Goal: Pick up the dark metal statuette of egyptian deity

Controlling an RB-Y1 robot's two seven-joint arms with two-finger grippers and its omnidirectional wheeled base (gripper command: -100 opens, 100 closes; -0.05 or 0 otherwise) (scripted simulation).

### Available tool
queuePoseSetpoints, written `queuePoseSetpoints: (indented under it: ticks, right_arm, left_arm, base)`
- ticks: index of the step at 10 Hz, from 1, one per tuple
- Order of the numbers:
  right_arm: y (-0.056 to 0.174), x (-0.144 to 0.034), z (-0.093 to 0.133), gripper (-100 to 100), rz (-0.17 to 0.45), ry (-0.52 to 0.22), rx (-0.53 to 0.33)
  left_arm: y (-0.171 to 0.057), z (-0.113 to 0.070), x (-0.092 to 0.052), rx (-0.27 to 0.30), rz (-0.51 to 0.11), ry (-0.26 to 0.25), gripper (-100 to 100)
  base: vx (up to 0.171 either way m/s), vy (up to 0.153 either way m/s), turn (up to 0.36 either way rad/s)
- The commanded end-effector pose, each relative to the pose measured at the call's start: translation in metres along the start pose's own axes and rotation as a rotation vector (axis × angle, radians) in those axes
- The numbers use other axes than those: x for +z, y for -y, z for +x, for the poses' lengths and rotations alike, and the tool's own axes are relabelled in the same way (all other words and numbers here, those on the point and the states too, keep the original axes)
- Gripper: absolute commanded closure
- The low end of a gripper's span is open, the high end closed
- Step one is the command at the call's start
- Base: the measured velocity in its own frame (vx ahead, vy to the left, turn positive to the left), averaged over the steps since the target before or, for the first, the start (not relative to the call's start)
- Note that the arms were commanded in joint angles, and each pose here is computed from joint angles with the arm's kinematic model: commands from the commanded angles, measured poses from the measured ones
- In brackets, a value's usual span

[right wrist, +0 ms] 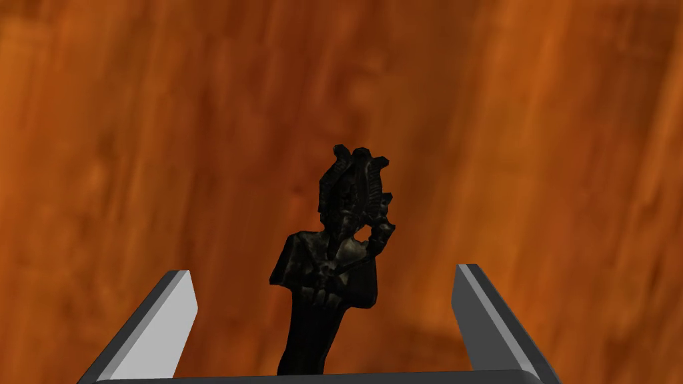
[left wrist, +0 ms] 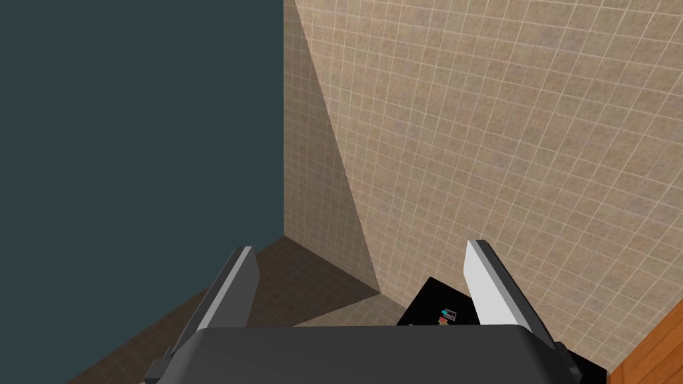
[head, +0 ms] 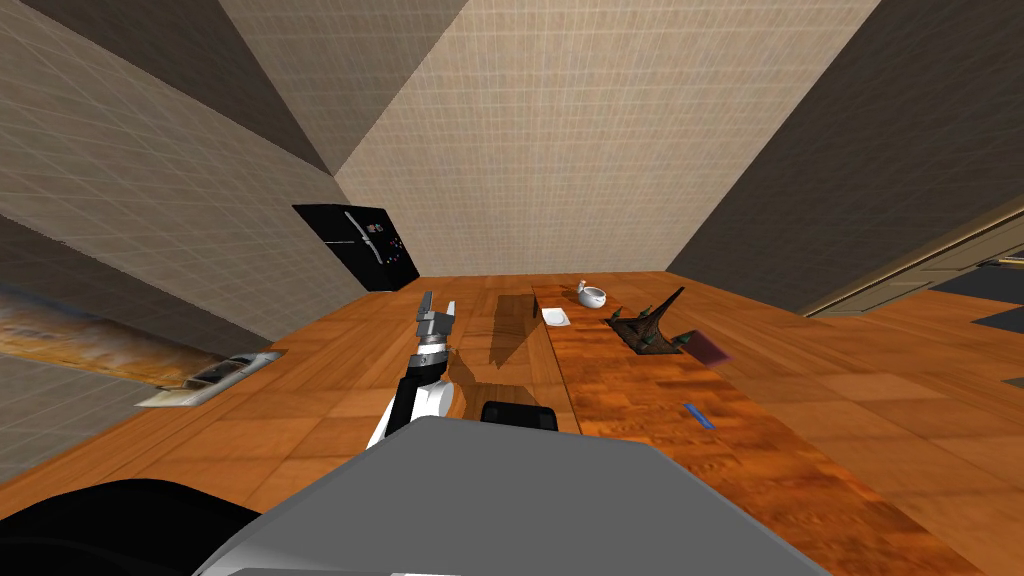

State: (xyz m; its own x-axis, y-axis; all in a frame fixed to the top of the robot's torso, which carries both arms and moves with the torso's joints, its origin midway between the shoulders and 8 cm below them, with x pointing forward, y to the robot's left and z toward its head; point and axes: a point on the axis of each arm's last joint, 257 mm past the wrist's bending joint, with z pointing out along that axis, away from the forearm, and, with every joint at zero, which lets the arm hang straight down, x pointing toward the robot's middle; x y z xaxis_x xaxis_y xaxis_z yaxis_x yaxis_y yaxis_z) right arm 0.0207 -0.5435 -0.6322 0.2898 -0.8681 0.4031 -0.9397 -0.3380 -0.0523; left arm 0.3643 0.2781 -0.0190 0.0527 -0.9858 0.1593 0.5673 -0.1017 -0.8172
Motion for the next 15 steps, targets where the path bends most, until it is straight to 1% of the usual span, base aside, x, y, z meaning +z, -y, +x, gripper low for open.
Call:
queuePoseSetpoints:
  ticks: [1, 2, 4, 5, 6, 9, 10, 14, 15]
  right_arm:
    - [0.0, 0.0, -0.001, -100, 0.004, -0.001, -0.002]
    - [0.001, 0.0, 0.0, -100, 0.006, -0.002, -0.014]
    - [0.019, 0.004, -0.021, -100, 0.009, -0.001, -0.023]
    - [0.017, 0.004, -0.022, -100, 0.003, 0.002, -0.036]
    - [0.016, 0.004, -0.023, -100, 0.0, 0.004, -0.031]
    - [0.018, 0.004, -0.022, -100, 0.007, 0.0, -0.023]
    - [0.018, 0.004, -0.022, 100, 0.007, 0.0, -0.026]
    - [0.018, 0.004, -0.021, 100, 0.007, -0.002, -0.025]
    - [0.018, 0.004, -0.021, 0, 0.007, -0.002, -0.026]
  left_arm:
    - [0.0, 0.0, 0.0, 0.0, 0.0, 0.0, 0]
    - [0.0, 0.0, 0.0, 0.0, 0.0, 0.0, 0]
    - [0.0, 0.0, 0.0, 0.0, 0.0, 0.0, 0]
    - [0.0, 0.0, 0.0, 0.0, 0.0, 0.0, 0]
    - [0.0, 0.0, 0.0, 0.0, 0.0, 0.0, 0]
    - [0.0, 0.0, 0.0, 0.0, 0.0, 0.0, 0]
    - [0.0, 0.0, 0.0, 0.0, 0.0, 0.0, 0]
    - [0.0, 0.0, 0.0, 0.0, 0.0, 0.0, 0]
    - [0.0, 0.0, 0.0, 0.0, 0.0, 0.0, 0]
  base:
    - [0.004, 0.007, -0.004]
    - [0.002, 0.009, -0.001]
    - [-0.007, -0.082, -0.053]
    - [-0.002, -0.086, 0.0]
    - [-0.007, -0.04, 0.01]
    - [-0.002, 0.0, -0.001]
    - [0.0, 0.0, 0.0]
    - [0.0, 0.0, 0.0]
    - [0.0, 0.0, 0.0]
